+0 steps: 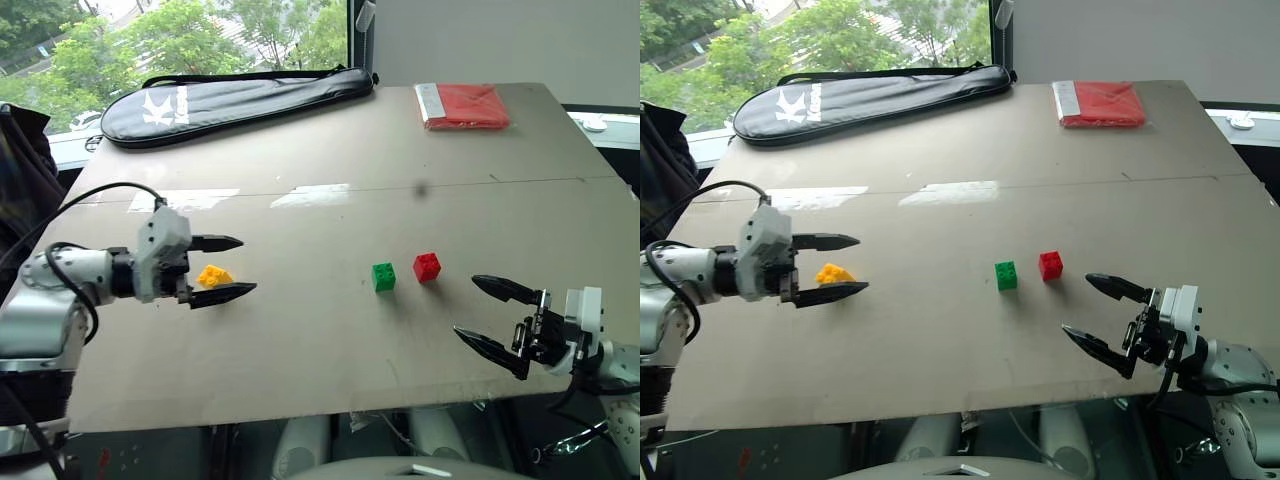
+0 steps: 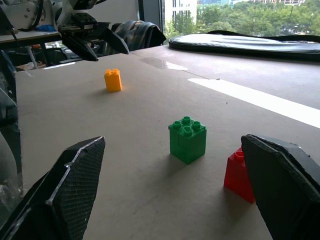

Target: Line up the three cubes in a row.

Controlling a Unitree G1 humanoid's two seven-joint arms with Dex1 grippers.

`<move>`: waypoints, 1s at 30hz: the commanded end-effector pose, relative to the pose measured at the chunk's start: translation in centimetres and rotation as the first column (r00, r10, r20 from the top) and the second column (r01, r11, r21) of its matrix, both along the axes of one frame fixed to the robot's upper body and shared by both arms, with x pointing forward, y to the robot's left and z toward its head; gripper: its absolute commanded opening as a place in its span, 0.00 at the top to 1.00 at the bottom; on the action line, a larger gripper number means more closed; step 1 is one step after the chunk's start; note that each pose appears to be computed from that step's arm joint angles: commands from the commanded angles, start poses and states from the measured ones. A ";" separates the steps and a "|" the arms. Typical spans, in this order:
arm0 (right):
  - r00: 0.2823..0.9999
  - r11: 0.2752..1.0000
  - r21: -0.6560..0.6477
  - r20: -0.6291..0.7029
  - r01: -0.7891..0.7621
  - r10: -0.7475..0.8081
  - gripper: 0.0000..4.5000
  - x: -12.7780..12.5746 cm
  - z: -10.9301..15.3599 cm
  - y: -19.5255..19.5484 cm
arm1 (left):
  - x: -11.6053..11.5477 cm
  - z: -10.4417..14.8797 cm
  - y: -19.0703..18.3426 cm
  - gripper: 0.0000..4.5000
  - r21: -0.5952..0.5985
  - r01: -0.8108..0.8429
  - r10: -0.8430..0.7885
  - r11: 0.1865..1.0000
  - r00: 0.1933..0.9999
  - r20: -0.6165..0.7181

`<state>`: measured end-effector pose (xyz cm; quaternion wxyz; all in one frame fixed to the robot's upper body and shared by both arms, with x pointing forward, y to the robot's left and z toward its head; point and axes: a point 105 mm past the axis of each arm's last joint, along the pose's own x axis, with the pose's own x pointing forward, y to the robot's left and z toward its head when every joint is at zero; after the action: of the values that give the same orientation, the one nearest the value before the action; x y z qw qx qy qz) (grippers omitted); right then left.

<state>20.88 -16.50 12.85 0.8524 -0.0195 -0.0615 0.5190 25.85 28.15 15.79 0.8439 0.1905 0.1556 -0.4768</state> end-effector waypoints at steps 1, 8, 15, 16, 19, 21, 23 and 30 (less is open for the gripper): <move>0.999 0.999 0.006 0.034 -0.039 0.039 0.00 0.1 0.9 0.4 | 0.4 0.1 3.1 0.00 0.026 -0.126 0.123 0.992 0.989 0.085; 0.997 0.998 0.015 0.052 -0.056 0.055 0.00 0.6 1.3 1.1 | -0.2 -4.2 2.3 0.00 -0.067 -0.253 0.260 0.965 0.958 0.120; 0.996 0.998 0.011 0.058 -0.063 0.062 0.00 0.7 1.7 1.1 | 0.8 -6.8 -0.8 0.00 -0.234 -0.411 0.449 0.881 0.881 0.145; 0.996 0.998 0.011 0.057 -0.063 0.063 0.00 0.7 1.7 1.1 | 1.0 -6.8 -0.7 0.00 -0.242 -0.429 0.471 0.870 0.868 0.156; 0.996 0.998 0.010 0.055 -0.065 0.064 0.00 0.7 1.7 1.1 | 1.7 -6.9 -0.9 0.00 -0.264 -0.463 0.513 0.846 0.843 0.163; 0.996 0.998 0.011 0.054 -0.066 0.066 0.00 0.6 1.7 1.1 | 1.9 -6.9 -1.0 0.00 -0.267 -0.470 0.520 0.841 0.839 0.162; 0.996 0.998 0.011 0.050 -0.069 0.068 0.00 0.5 1.7 1.1 | 2.1 -6.8 -0.8 0.00 -0.283 -0.473 0.525 0.834 0.838 0.149; 0.997 0.998 0.014 0.051 -0.067 0.066 0.00 0.5 1.7 1.2 | 1.8 -6.9 -1.1 0.00 -0.256 -0.401 0.444 0.880 0.886 0.137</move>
<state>21.78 -15.55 13.52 0.8395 -0.0149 -0.0676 0.5390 27.65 27.20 8.19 0.9589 0.0933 0.0696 -0.2588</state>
